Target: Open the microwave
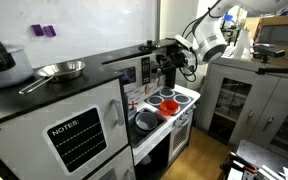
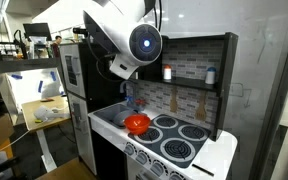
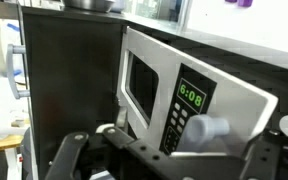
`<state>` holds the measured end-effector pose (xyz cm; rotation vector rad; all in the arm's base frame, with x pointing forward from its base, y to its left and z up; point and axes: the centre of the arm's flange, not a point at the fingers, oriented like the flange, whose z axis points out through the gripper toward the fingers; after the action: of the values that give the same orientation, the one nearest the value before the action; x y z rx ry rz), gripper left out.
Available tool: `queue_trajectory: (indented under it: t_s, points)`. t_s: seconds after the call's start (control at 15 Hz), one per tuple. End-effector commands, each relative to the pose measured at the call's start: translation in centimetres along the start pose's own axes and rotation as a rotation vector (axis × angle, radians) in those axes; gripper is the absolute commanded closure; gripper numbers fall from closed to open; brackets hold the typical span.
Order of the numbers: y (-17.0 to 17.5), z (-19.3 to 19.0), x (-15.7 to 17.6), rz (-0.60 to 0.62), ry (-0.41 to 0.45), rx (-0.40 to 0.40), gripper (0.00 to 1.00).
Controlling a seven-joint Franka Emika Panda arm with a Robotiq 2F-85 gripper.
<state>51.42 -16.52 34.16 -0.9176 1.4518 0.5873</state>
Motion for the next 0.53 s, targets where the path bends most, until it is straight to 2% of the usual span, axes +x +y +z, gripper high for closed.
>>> queue_trajectory:
  t_s: [0.0, 0.47]
  points:
    - [-0.7, -0.2, 0.5, 0.033, -0.026, -0.103, 0.00]
    - [0.3, -0.5, 0.6, 0.048, -0.012, -0.196, 0.00]
